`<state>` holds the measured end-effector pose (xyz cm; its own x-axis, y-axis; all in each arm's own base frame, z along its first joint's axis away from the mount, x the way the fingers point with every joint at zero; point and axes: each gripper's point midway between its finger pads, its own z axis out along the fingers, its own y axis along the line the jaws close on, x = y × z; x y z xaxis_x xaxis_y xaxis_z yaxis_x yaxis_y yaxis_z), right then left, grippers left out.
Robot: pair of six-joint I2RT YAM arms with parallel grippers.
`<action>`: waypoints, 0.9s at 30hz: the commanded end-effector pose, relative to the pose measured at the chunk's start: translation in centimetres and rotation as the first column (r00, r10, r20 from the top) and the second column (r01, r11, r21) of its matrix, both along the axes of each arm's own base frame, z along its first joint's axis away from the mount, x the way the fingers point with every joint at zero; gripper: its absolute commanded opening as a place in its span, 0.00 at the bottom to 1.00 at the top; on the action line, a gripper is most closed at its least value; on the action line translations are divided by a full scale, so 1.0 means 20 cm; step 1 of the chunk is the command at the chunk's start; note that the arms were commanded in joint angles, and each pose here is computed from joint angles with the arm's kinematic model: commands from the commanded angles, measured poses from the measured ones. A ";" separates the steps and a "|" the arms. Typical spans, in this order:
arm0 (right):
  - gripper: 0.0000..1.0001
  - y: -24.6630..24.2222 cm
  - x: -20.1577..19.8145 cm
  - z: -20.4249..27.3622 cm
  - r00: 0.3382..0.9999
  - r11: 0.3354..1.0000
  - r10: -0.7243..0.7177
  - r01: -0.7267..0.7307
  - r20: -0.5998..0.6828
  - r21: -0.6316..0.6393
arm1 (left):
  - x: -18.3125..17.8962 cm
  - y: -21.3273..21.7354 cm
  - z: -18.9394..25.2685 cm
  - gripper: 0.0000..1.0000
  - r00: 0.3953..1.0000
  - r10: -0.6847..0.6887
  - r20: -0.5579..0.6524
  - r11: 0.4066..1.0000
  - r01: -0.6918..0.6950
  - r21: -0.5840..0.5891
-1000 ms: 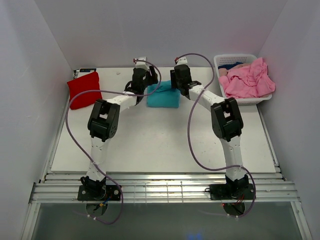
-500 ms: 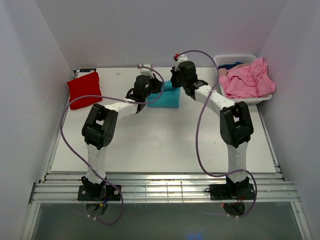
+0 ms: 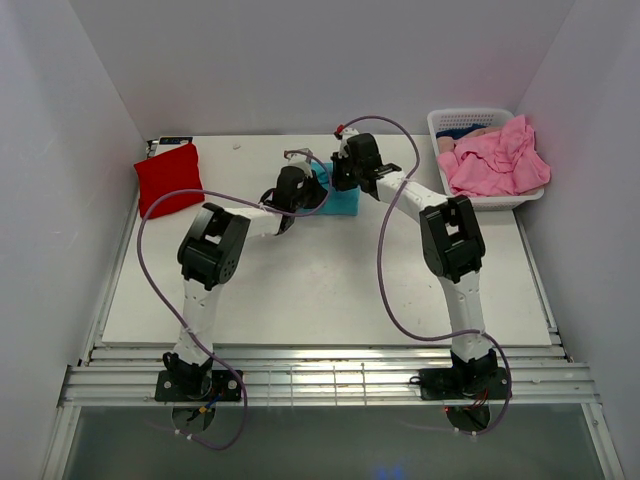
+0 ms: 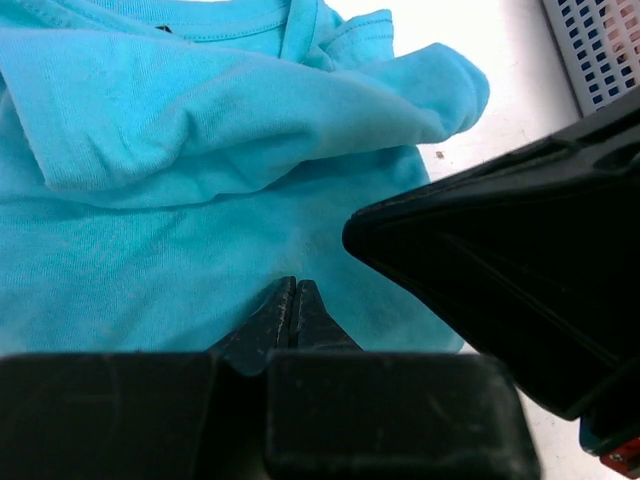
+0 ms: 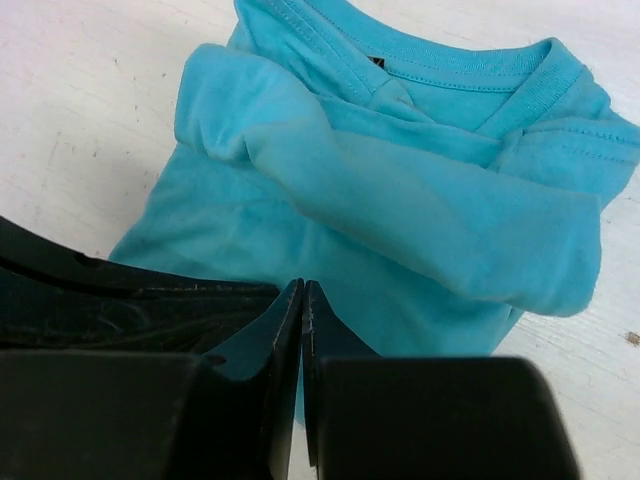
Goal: Fold and stack the t-shirts
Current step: Fold the long partially folded tshirt into a neat square
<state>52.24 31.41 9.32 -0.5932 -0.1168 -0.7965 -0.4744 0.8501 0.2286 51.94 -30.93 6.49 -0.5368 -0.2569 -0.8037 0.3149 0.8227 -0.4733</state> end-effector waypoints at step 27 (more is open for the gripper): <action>0.08 0.03 0.27 -0.02 0.990 0.993 -0.097 0.090 0.098 0.071 | -0.81 0.09 -0.47 0.00 0.965 -0.023 -0.261 0.997 0.040 0.060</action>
